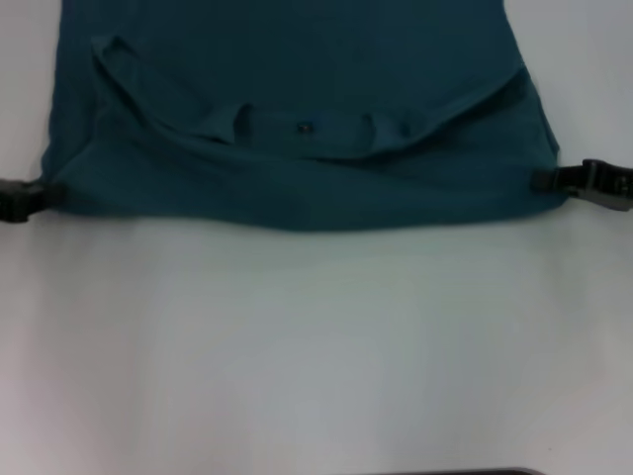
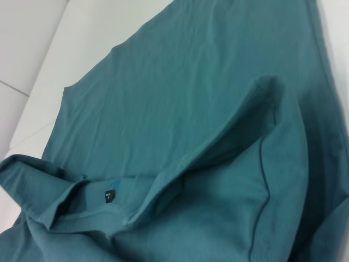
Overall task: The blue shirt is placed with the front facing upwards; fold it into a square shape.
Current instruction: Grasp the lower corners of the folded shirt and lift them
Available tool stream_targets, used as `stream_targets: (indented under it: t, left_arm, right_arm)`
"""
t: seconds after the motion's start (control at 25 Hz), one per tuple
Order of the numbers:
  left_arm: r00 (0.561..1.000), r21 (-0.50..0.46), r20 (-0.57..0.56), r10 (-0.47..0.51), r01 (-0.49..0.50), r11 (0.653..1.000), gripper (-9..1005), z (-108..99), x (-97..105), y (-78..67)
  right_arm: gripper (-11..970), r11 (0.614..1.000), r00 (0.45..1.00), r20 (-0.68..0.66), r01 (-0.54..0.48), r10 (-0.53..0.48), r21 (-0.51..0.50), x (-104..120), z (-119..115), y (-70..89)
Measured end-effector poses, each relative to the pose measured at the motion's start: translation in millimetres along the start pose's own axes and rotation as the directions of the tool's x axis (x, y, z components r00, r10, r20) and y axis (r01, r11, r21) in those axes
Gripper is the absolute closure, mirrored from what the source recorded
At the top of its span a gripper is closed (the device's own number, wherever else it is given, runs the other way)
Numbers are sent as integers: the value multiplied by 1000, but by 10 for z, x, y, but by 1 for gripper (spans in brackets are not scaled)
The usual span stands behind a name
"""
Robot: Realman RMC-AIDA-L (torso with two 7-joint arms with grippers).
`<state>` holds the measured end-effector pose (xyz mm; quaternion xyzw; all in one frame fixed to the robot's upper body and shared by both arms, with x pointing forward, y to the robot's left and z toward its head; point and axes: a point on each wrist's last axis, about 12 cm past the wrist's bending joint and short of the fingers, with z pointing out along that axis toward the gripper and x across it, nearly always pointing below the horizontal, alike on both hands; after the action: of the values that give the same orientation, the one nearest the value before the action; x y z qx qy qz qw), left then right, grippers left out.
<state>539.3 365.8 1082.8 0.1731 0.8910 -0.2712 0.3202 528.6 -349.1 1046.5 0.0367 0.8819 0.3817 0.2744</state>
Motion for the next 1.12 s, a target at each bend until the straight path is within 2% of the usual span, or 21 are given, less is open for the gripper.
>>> stream_targets:
  t: [0.12,0.36,0.8,1.12]
  left_arm:
    - [1000,22,-19,-14,15,1000,979,-79,129,2]
    - [999,75,-39,-18,21,997,979,-155,259,-41]
    - [996,261,-84,-14,35,965,980,-333,572,-241]
    - [995,316,-101,-24,55,947,980,-393,763,-319]
  right_arm:
    - [915,1000,1000,-11,4,-4,-27,139,-40,-18]
    - [915,998,999,-35,15,-18,-64,351,-149,-58]
    - [915,997,1000,15,23,-22,-79,865,-683,-234]
    - [915,995,998,44,40,-36,-97,1184,-927,-268]
